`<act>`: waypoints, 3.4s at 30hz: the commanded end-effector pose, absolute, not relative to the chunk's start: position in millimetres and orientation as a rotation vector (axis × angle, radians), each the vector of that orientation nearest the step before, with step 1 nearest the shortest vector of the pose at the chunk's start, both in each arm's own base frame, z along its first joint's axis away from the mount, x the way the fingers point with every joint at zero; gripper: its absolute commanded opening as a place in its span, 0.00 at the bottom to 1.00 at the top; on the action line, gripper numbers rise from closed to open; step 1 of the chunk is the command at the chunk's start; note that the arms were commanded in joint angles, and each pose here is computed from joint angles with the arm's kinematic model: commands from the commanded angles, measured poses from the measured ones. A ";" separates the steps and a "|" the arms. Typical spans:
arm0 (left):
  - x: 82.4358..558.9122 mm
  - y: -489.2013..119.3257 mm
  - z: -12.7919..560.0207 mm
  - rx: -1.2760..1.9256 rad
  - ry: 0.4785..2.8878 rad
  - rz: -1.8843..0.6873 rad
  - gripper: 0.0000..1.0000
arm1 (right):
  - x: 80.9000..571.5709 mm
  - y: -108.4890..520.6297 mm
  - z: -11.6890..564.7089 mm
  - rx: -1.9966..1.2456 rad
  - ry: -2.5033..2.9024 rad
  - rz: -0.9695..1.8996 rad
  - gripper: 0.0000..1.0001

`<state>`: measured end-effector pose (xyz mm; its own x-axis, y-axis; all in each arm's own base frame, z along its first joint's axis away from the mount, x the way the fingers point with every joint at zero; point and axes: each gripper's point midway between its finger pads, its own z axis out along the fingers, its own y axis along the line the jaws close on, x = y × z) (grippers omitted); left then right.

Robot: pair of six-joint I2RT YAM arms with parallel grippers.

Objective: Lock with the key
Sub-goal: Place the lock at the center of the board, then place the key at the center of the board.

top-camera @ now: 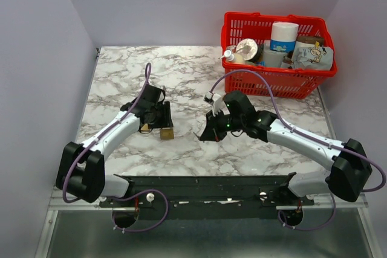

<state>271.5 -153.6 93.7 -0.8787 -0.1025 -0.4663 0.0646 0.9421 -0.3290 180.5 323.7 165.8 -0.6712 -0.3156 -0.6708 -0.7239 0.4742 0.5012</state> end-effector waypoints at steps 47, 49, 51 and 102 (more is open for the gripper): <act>340.9 -177.4 91.6 0.019 2.590 -0.426 0.99 | 178.5 344.3 121.7 -0.703 2.448 1.215 0.01; 343.5 -173.6 119.5 -0.002 2.513 -0.460 0.99 | 179.4 347.4 118.6 -0.702 2.450 1.228 0.01; 344.7 -171.6 142.1 -0.028 2.453 -0.513 0.99 | 182.9 353.8 119.7 -0.681 2.445 1.253 0.01; 320.9 -96.1 267.9 -0.269 2.080 -0.639 0.99 | 331.3 359.1 86.3 -0.502 2.350 0.728 0.62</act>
